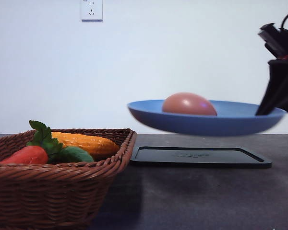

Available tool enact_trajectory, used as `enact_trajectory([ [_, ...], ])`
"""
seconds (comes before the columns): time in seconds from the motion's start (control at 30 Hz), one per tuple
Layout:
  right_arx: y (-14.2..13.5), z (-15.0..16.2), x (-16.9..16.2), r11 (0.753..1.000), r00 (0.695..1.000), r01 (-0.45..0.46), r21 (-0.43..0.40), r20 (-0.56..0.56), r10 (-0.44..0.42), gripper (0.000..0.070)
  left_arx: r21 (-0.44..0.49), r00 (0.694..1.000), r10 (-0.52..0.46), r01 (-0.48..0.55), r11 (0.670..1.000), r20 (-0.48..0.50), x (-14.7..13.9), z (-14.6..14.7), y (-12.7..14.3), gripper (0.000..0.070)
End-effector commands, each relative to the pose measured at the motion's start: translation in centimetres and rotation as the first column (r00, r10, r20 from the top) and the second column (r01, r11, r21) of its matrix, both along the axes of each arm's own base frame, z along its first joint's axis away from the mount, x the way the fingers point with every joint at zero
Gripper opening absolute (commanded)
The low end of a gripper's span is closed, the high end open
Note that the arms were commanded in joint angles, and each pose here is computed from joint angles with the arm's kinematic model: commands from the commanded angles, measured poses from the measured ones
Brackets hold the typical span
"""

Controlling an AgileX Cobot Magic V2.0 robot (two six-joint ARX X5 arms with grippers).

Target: Transfer egg from basket to plate and serve

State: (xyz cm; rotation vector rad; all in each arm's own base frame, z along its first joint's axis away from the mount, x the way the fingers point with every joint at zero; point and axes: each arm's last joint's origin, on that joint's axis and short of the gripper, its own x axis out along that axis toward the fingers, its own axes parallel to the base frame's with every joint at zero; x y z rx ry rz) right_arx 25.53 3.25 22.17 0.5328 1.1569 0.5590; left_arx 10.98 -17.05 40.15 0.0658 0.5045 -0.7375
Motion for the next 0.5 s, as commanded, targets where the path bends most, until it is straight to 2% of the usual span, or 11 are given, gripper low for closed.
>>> enact_trajectory([
  [0.0,-0.2,0.3,1.8,1.000,1.000,-0.011,0.002,0.027,0.011,0.0000,-0.022,0.999,0.024,-0.023,0.999,0.045,-0.6,1.1,1.0,0.0393],
  [0.27,-1.4,-0.9,9.3,1.000,1.000,0.030,-0.007,-0.001,-0.030,0.0000,-0.090,0.992,0.074,-0.065,0.994,0.102,-3.3,2.8,5.8,0.0393],
  [0.47,-1.8,-3.5,13.8,0.998,0.997,0.053,-0.023,-0.048,-0.054,0.0000,-0.110,0.985,0.113,-0.099,0.989,0.127,-4.1,3.2,7.3,0.0393],
])
